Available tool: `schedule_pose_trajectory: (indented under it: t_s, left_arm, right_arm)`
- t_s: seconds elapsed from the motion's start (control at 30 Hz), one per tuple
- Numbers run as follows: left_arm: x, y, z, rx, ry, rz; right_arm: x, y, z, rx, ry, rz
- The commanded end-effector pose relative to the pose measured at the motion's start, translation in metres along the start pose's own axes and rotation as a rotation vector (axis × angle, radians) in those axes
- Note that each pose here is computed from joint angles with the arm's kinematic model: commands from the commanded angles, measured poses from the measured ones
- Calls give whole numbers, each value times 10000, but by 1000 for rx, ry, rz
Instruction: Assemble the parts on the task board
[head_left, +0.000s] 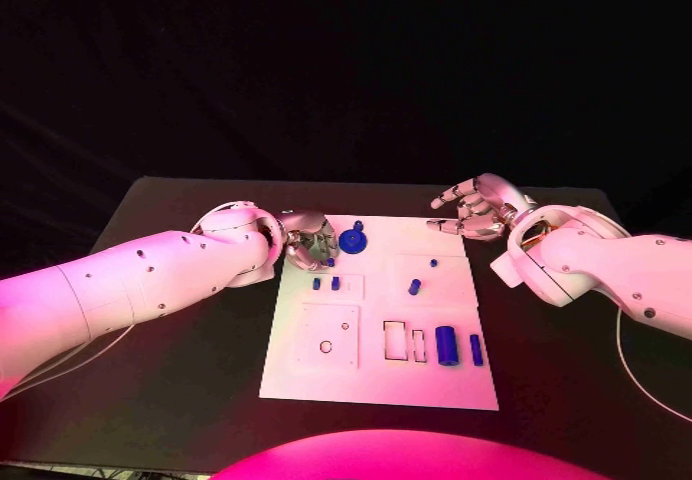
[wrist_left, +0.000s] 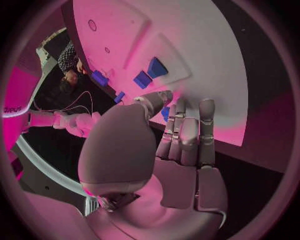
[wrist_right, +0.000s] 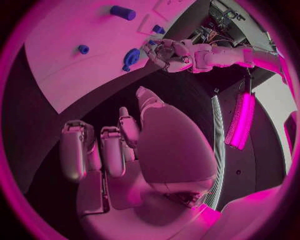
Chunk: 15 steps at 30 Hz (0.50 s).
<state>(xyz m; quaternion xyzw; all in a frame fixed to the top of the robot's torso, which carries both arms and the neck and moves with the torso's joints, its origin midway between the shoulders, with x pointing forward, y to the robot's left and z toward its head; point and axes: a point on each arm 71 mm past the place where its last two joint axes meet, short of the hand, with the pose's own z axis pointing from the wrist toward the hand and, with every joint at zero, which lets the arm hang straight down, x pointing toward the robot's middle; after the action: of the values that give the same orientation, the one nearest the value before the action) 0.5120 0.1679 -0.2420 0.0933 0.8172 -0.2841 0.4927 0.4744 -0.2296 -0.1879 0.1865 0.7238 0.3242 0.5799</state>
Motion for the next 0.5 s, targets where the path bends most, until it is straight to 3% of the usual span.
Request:
schedule_pose_trajectory:
  t_s: [0.03, 0.23, 0.3, 0.4, 0.5]
  left_arm:
    - [27, 57, -23, -28, 16, 2]
    - [4, 134, -73, -47, 0, -8]
    - [-28, 181, -100, -56, -34, -32]
    - [-90, 270, -155, -70, -100, -110]
    - [-164, 376, -233, -81, -178, -284]
  right_arm:
    - [21, -19, 7, -4, 47, -32]
    - [5, -60, 37, -35, 84, -115]
    - [3, -74, 51, -55, 103, -164]
    - [10, -89, 69, -90, 127, -251]
    - [40, -115, 73, -127, 145, -362]
